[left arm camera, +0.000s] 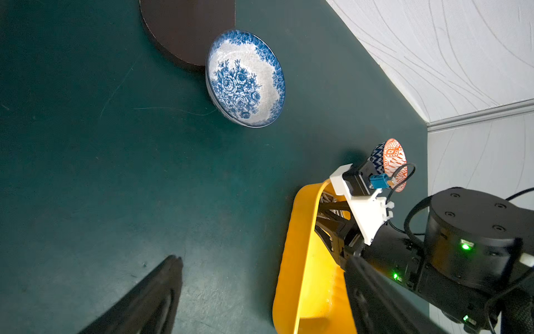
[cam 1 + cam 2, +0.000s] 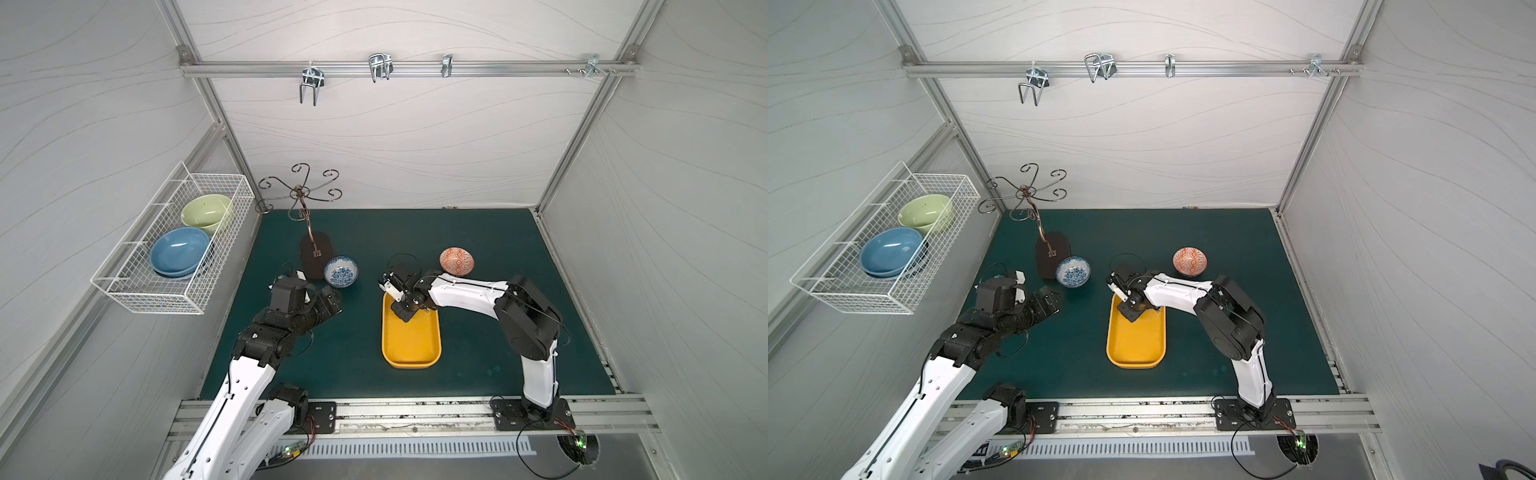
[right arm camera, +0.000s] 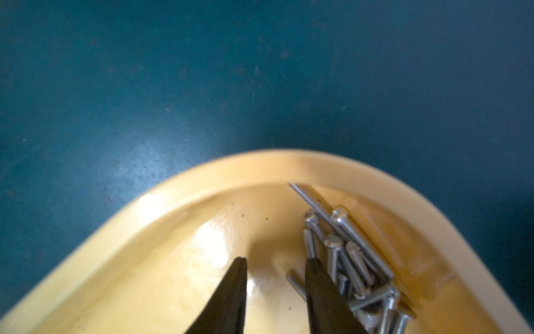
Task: Take out the screws from the storage box
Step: Pick up the screw from the storage box.
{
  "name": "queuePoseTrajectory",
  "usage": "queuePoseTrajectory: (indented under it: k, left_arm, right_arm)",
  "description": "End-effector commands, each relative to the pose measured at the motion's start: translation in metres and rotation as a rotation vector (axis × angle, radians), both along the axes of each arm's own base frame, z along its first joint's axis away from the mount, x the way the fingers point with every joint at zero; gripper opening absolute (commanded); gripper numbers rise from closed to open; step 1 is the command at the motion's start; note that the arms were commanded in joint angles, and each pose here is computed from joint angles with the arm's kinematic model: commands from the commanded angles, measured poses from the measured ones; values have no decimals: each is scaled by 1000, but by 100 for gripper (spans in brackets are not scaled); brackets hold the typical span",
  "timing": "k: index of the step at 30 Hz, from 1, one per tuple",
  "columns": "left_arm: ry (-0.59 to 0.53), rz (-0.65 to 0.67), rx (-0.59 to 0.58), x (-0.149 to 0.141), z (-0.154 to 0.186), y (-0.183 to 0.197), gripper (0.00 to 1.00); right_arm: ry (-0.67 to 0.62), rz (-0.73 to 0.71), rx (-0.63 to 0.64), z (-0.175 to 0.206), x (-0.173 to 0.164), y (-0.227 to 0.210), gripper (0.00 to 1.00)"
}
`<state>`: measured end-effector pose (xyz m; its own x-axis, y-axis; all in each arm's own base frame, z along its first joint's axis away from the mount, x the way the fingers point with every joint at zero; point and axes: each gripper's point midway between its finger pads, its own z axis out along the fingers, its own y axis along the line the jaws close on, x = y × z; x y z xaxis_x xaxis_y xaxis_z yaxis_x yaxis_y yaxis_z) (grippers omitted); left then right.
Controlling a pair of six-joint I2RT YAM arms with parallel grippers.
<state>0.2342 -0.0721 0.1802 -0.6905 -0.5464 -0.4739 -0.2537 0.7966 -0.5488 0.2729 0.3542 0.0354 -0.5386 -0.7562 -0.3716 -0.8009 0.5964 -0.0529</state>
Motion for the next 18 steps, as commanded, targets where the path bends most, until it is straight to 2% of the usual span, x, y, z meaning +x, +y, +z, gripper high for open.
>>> queuePoseTrajectory:
  k: [1, 8, 18]
  left_arm:
    - [-35, -1, -15, 3, 7, -2, 91]
    - [-27, -8, -28, 5, 5, -5, 91]
    - [-18, -18, -43, 5, 3, -9, 91]
  right_arm:
    - [-9, -16, -42, 2, -2, -13, 38]
    - [20, -37, -98, -18, -5, -27, 35]
    - [41, -48, -58, -16, -15, -30, 39]
